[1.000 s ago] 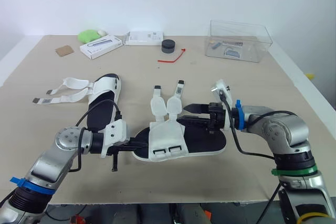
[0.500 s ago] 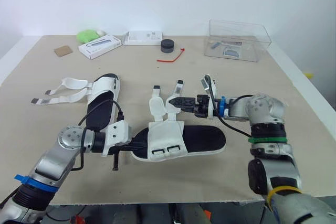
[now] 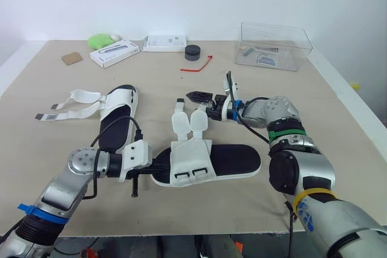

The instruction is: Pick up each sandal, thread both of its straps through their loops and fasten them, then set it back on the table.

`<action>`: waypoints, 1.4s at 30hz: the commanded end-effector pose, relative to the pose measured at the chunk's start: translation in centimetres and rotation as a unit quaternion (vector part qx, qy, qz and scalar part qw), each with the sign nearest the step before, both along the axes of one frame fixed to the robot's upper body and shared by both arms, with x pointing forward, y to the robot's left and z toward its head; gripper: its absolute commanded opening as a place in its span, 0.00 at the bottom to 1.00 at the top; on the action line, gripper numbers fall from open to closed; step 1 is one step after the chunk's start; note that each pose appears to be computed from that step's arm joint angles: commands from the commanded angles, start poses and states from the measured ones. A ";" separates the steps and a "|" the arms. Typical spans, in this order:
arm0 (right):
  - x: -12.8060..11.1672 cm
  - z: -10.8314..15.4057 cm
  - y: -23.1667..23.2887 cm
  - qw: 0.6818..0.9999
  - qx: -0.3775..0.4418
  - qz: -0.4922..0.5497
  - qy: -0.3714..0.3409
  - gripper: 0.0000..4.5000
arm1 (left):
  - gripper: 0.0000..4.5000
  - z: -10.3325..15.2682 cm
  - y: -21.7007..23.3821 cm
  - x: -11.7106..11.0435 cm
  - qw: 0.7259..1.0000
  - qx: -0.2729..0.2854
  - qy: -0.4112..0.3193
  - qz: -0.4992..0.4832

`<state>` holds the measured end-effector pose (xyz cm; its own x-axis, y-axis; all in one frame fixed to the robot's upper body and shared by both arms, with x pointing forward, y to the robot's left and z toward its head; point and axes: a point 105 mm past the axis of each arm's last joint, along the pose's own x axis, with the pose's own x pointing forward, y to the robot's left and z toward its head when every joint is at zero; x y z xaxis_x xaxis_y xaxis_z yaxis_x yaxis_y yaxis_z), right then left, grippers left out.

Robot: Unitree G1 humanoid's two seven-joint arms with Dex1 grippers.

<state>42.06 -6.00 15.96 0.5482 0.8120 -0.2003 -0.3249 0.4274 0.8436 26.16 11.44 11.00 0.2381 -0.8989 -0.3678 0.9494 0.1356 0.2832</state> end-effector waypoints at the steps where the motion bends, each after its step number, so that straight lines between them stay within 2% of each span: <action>1: 0.7 1.7 0.3 0.999 -0.005 0.001 -0.043 1.00 | 0.01 0.2 -0.1 -0.2 1.000 -0.001 -0.010 -0.001; 2: 0.8 1.8 0.2 0.999 -0.005 0.000 -0.047 1.00 | 0.01 0.1 -0.1 -0.3 1.000 -0.001 -0.009 -0.001; 6: 1.1 2.0 0.0 0.998 -0.016 -0.003 -0.065 0.73 | 0.00 0.0 -0.2 -0.4 1.000 -0.002 -0.008 -0.001; 8: 1.4 2.2 -0.2 0.997 -0.019 -0.008 -0.080 0.54 | 0.00 0.0 -0.2 -0.4 1.000 -0.002 -0.008 -0.001; 11: 1.6 2.7 -0.4 0.994 -0.024 -0.007 -0.105 0.18 | 0.00 0.0 -0.2 -0.4 1.000 -0.002 -0.008 -0.001; 14: 1.6 3.6 -0.3 0.987 -0.039 0.014 -0.158 0.03 | 0.00 0.0 -0.3 -0.4 1.000 -0.002 -0.009 -0.003; 16: 1.4 3.9 -0.1 0.982 -0.047 0.030 -0.179 0.03 | 0.00 0.1 -0.3 -0.4 1.000 -0.003 -0.008 -0.003; 18: 0.8 4.6 0.3 0.960 -0.077 0.075 -0.258 0.03 | 0.00 0.1 -0.4 -0.4 1.000 -0.004 -0.009 -0.004; 19: -0.1 5.2 0.7 0.928 -0.102 0.116 -0.340 0.03 | 0.00 0.1 -0.4 -0.4 1.000 -0.003 -0.008 -0.005; 20: -1.6 5.7 1.3 0.874 -0.130 0.159 -0.441 0.03 | 0.00 0.0 -0.4 -0.4 1.000 -0.003 -0.008 -0.004; 22: -4.3 5.9 2.3 0.774 -0.166 0.202 -0.576 0.03 | 0.00 0.0 -0.4 -0.5 1.000 -0.003 -0.007 -0.004; 23: -5.4 5.8 2.4 0.734 -0.179 0.210 -0.620 0.03 | 0.00 0.0 -0.4 -0.5 1.000 -0.003 -0.007 -0.004; 24: -5.9 5.7 2.5 0.710 -0.186 0.213 -0.644 0.03 | 0.00 0.0 -0.4 -0.5 1.000 -0.004 -0.007 -0.003; 27: -9.6 4.4 2.7 0.527 -0.227 0.258 -0.777 0.03 | 0.00 0.0 -0.5 -0.5 1.000 -0.006 -0.007 -0.003; 33: -12.7 2.0 1.7 0.251 -0.255 0.307 -0.882 0.03 | 0.00 0.1 -0.8 -0.5 1.000 -0.010 -0.005 -0.007; 37: -13.4 1.2 0.9 0.137 -0.244 0.322 -0.905 0.03 | 0.00 0.2 -0.7 -0.4 1.000 -0.008 -0.004 -0.008; 40: -13.2 1.5 0.9 0.124 -0.235 0.313 -0.912 0.03 | 0.00 0.3 -0.7 -0.3 1.000 -0.008 -0.003 -0.010; 42: -13.0 1.8 0.9 0.134 -0.232 0.311 -0.912 0.03 | 0.00 0.4 -0.7 -0.3 1.000 -0.008 -0.003 -0.011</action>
